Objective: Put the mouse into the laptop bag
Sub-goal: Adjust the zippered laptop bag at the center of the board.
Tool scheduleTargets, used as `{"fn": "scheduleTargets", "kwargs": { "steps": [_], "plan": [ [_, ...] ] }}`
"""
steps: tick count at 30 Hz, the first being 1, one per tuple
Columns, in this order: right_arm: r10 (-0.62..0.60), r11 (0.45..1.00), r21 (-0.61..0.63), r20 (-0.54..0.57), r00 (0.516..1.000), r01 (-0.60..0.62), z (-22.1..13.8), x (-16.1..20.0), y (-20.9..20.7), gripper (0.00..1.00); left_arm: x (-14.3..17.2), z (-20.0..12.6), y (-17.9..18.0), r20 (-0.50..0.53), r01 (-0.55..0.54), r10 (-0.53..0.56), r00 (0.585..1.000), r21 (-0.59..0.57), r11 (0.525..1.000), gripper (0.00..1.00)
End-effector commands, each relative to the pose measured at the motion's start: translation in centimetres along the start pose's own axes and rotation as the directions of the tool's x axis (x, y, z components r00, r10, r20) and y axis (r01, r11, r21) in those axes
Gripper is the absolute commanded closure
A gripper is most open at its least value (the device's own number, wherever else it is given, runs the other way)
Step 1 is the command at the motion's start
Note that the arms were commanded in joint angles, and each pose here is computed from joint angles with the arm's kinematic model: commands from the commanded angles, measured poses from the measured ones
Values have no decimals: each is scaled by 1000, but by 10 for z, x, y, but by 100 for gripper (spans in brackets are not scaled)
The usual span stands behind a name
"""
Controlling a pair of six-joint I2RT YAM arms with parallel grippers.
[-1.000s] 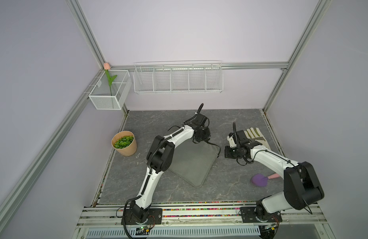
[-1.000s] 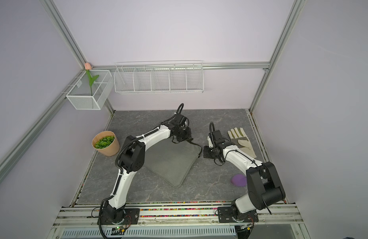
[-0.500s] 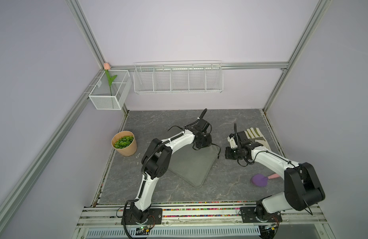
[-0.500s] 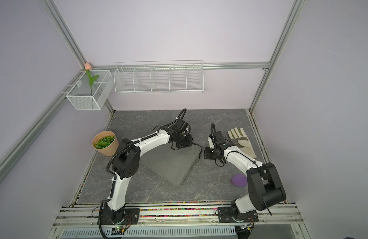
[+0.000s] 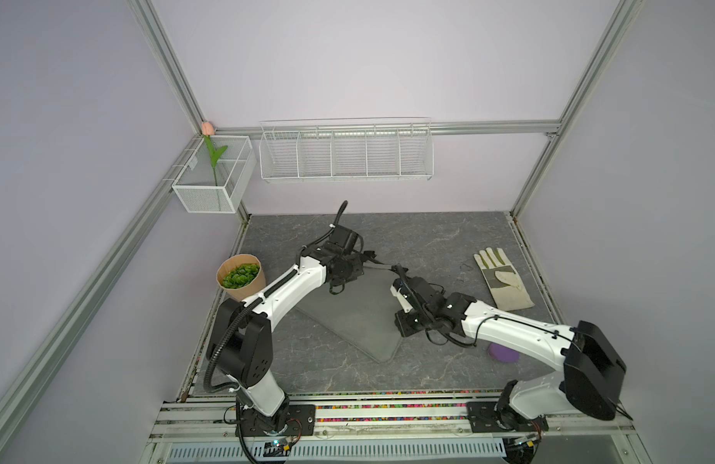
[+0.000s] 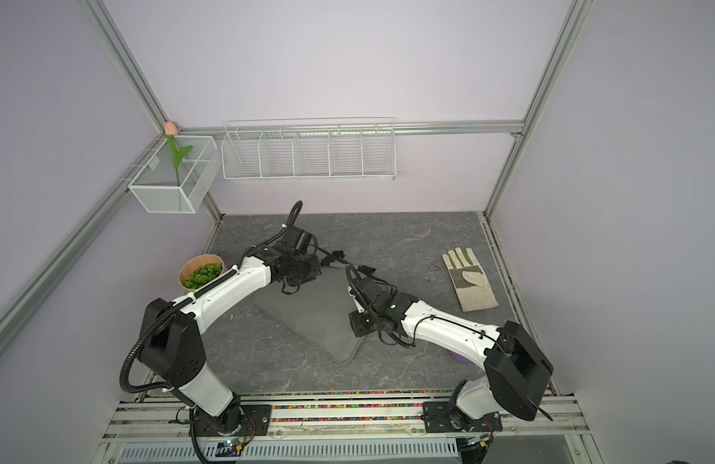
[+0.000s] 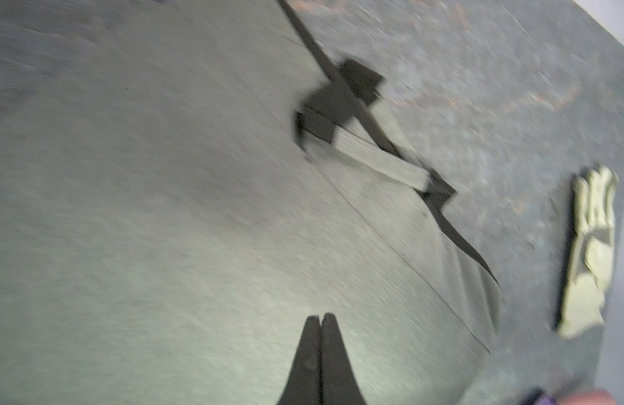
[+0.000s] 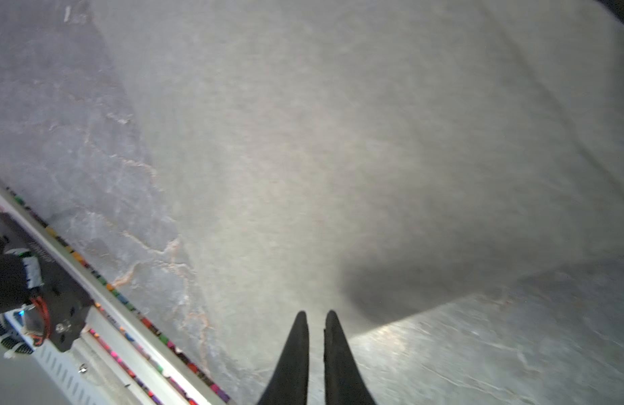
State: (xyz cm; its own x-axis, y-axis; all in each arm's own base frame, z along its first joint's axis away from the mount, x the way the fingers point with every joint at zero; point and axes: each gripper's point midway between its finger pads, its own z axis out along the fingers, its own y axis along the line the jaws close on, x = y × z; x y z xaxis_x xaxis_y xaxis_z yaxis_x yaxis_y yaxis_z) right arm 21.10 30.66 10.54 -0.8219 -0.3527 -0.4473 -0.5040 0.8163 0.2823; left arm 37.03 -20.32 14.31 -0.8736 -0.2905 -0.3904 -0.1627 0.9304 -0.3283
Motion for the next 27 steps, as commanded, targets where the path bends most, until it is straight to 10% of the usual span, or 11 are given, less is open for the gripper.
{"fn": "scheduleTargets", "kwargs": {
  "steps": [1, 7, 18, 27],
  "plan": [
    [-38, 999, -1, -30, 999, 38, 21, 4, 31, 87, -10, 3, 55, -11, 45, -47, 999, -172, 984, 100],
    [-29, 999, -26, -137, 990, 25, 63, 32, 43, 90, -18, 12, 76, -19, 80, -86, 996, -200, 977, 100],
    [114, 957, 286, -192, 975, -55, 55, 55, -95, 93, -5, 37, 85, -70, 92, -108, 992, -198, 976, 100],
    [141, 971, 214, -168, 976, -103, 58, 35, -95, 93, -4, 35, 84, -67, 94, -107, 992, -180, 979, 100]
  ]
}}
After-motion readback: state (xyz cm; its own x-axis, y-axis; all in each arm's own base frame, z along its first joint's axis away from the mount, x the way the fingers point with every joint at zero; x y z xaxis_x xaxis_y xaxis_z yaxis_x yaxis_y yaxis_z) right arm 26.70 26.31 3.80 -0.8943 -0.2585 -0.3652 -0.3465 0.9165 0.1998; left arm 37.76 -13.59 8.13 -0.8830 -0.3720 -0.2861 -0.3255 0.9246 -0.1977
